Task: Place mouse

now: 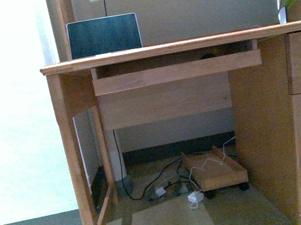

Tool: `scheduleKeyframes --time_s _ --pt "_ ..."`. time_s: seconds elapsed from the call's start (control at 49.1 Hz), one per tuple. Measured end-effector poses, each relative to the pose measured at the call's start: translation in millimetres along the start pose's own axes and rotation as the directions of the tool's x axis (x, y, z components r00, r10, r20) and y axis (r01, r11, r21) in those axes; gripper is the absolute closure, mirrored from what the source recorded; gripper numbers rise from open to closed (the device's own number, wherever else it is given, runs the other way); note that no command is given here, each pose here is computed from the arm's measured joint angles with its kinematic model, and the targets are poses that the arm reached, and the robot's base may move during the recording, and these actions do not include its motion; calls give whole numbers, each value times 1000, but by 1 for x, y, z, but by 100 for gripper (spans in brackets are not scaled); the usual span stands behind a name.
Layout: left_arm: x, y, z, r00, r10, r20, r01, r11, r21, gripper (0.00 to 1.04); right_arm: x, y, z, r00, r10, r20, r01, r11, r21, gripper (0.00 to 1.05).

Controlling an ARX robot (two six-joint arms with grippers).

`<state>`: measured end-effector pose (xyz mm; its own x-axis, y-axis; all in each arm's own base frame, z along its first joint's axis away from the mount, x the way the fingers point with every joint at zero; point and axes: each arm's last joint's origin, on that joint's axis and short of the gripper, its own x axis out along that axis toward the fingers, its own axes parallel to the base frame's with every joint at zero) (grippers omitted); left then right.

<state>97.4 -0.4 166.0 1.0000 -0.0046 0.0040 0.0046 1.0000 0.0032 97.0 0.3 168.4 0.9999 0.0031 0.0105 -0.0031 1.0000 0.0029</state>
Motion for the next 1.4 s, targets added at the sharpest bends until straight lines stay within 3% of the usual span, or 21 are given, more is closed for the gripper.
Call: scheduleKeyframes --time_s 1.405 --pt "0 0 0 1000 0 0 0 1000 0 8 0 0 0 1000 -1 0 1 1000 0 7"
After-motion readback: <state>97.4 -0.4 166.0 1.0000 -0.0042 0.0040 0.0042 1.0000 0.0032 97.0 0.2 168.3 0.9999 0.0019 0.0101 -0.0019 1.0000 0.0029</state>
